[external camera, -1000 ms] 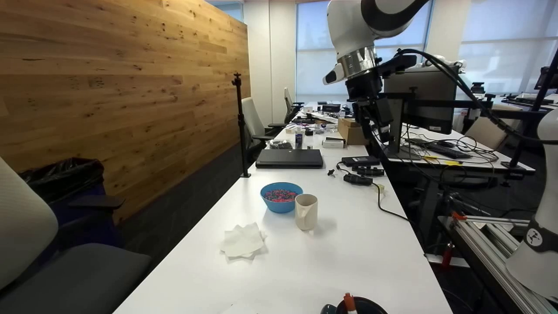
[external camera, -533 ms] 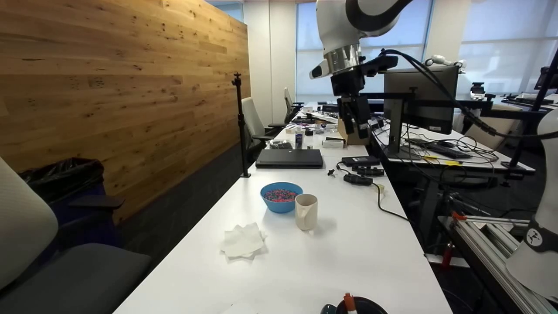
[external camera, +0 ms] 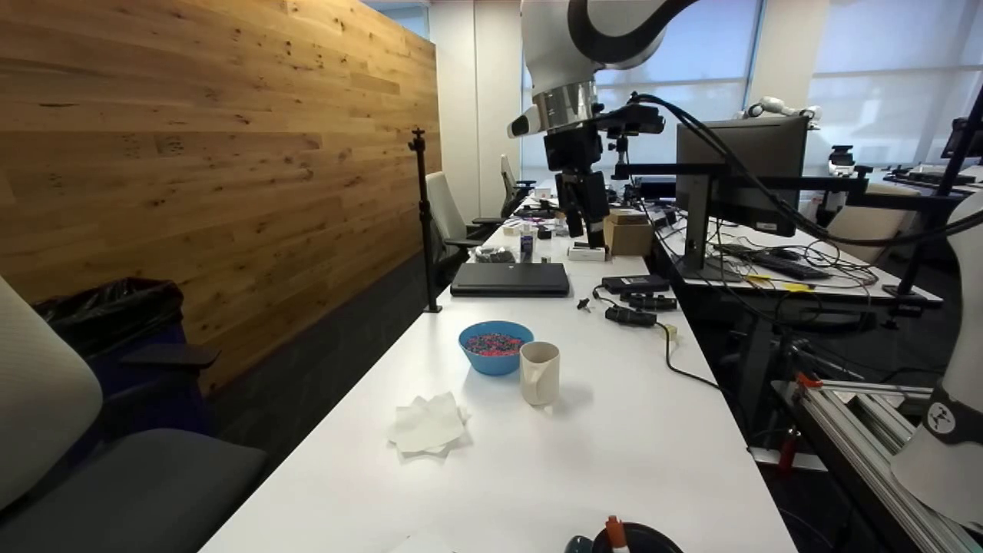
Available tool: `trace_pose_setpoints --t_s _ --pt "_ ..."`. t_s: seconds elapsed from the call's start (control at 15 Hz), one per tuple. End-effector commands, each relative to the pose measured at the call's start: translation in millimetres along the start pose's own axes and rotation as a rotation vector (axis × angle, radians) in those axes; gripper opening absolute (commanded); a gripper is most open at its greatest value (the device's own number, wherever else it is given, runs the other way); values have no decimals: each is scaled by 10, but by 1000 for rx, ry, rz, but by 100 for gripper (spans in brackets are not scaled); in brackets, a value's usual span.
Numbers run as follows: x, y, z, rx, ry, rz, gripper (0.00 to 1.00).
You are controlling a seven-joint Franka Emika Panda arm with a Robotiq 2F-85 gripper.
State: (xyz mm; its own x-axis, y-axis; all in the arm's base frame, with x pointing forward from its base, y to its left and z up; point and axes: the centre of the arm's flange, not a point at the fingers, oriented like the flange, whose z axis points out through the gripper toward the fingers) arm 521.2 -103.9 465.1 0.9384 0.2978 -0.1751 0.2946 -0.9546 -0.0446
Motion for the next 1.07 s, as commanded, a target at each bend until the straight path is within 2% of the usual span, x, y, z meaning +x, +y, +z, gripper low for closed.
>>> trace_pose_setpoints --t_s 0.0,0.27,0.6,1.0 --pt "176 -12 -9 -26 1 -35 100" --pt "244 -91 46 -27 13 -43 100" --pt "280 -165 97 -16 33 8 100" --pt "422 -359 258 -27 6 -13 100"
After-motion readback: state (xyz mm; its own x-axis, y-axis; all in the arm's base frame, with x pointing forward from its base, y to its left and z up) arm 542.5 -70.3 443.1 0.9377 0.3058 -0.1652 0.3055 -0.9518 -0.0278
